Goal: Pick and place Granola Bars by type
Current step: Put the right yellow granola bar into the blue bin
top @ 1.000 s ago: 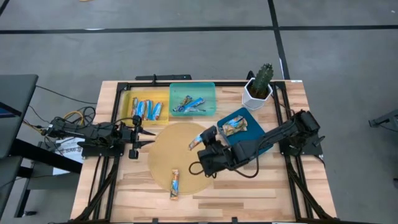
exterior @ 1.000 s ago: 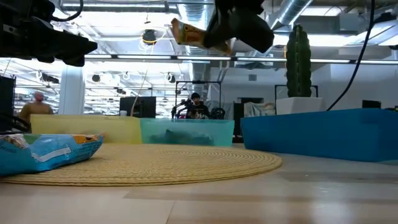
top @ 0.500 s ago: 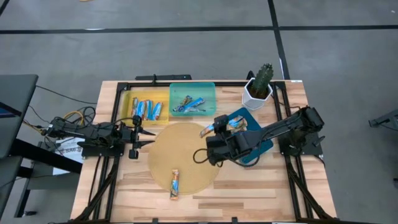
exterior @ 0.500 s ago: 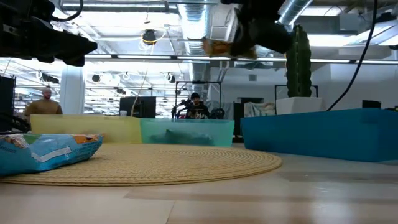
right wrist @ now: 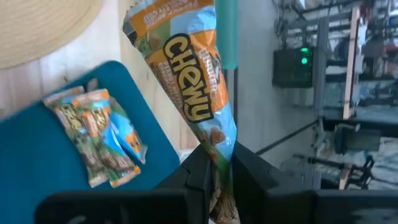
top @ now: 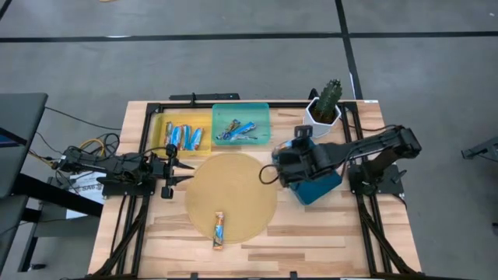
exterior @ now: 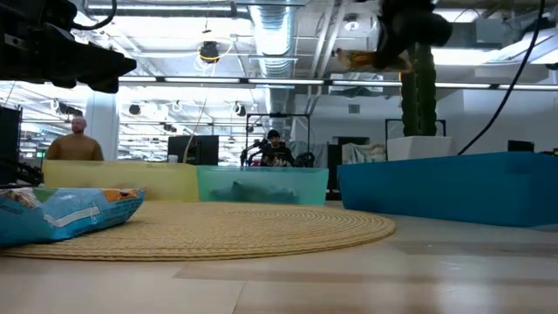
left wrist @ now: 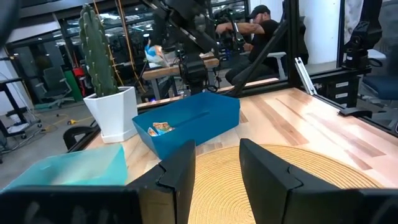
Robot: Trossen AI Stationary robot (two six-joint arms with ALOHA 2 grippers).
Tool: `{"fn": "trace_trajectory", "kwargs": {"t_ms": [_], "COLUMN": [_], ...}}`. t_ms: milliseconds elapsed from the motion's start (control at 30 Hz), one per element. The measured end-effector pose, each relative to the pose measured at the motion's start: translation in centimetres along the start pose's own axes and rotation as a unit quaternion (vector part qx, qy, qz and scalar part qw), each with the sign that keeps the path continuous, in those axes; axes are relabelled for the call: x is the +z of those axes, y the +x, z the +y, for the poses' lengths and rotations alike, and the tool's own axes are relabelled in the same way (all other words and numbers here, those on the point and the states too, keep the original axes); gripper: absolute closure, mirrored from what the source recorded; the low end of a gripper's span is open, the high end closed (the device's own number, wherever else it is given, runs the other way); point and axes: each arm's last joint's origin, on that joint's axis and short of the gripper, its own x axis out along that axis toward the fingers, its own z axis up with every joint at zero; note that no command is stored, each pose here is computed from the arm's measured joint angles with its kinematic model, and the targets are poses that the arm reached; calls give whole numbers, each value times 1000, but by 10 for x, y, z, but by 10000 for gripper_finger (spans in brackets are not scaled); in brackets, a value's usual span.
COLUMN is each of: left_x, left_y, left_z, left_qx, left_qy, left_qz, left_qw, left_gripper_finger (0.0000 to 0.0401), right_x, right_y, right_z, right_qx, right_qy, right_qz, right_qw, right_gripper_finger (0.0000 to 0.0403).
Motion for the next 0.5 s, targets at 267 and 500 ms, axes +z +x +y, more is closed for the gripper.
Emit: {"fn": "trace_trajectory", "kwargs": {"t_ms": [267,500], "left_x": [0,0], "left_y": [0,0], "left_z": [0,0], "left_qx": [0,0], "left_qy": [1,0], "left_qz": [0,0], "left_qw": [1000,1000], "left_gripper_finger": [282,282], "right_x": [-15,-30], "right_y": [-3,27], "right_z": [-12,8], "right_qx": [-2,11], "right_qy": [19,3], "right_qz": [12,41], "right_qw": [1000,999], "right_gripper_finger": [363,364]}}
